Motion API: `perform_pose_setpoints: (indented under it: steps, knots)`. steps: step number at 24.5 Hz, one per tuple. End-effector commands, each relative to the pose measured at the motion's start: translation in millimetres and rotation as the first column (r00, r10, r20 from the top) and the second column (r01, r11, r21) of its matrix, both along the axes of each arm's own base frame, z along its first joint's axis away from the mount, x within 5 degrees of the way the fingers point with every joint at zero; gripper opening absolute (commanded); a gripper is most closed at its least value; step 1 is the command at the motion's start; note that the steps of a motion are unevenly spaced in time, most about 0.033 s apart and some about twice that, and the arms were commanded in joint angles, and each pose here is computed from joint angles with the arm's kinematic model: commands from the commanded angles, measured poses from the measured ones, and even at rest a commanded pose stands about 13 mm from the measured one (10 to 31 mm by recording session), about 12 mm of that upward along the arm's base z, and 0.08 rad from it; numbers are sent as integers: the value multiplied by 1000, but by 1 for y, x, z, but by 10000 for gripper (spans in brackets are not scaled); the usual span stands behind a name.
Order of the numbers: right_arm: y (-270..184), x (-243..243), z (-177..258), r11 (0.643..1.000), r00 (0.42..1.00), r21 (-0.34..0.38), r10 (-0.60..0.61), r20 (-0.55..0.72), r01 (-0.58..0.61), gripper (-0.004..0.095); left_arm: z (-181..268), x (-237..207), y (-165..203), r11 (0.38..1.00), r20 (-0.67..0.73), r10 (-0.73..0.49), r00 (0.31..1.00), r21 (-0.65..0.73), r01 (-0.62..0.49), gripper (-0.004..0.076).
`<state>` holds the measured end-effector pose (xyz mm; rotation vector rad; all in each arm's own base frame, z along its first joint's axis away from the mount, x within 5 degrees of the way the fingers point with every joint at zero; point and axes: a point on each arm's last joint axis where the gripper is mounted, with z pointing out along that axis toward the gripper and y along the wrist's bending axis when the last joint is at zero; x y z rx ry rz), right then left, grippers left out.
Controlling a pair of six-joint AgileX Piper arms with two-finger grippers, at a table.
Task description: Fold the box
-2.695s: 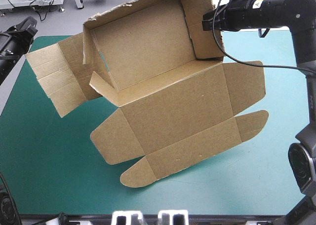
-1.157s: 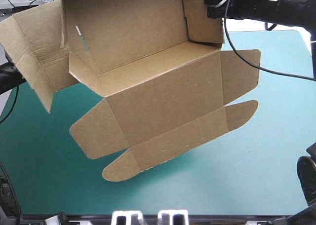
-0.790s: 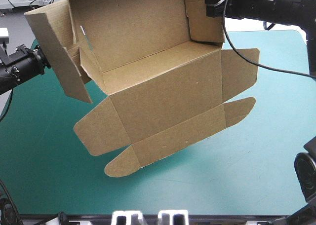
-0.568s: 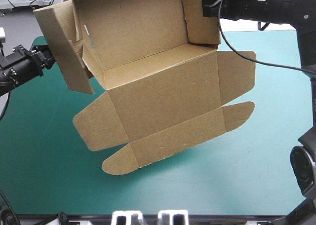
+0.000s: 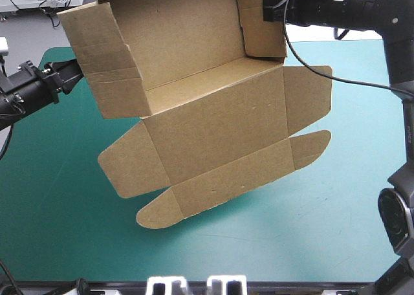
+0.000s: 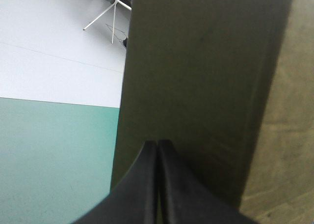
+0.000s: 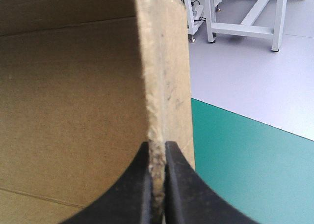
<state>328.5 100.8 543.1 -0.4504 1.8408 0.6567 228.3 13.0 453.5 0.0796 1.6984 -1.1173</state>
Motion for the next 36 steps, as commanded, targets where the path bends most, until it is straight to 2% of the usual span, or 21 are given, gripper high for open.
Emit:
perform_pose_setpoints:
  steps: [1,3,6,11,14,27,33,36]
  knots:
    - [-3,-22,31,994,992,108,-16,121,3,-7,16,-15,-22,990,84,-142,986,32,140,-4]
    - [-3,-22,31,994,992,108,-16,121,3,-7,16,-15,-31,983,92,-179,980,47,175,15]
    - [-3,-22,30,994,993,107,-15,120,2,-7,17,-16,-40,975,145,-219,965,83,208,85]
    - [-2,-22,29,995,994,97,-5,107,-5,-7,18,-16,-45,969,170,-240,956,95,226,335]
    - [-2,-22,29,996,994,94,-5,106,-5,-7,18,-18,-46,965,171,-256,951,93,243,414]
    - [-1,-8,18,997,997,74,-18,80,13,-7,21,-19,-52,960,187,-281,941,60,275,421]
    - [-2,-8,18,997,996,75,-20,82,14,-7,21,-18,-51,964,186,-266,946,65,258,421]
    - [-1,-8,19,997,997,80,-16,81,9,-7,16,-14,-49,970,163,-230,959,111,214,421]
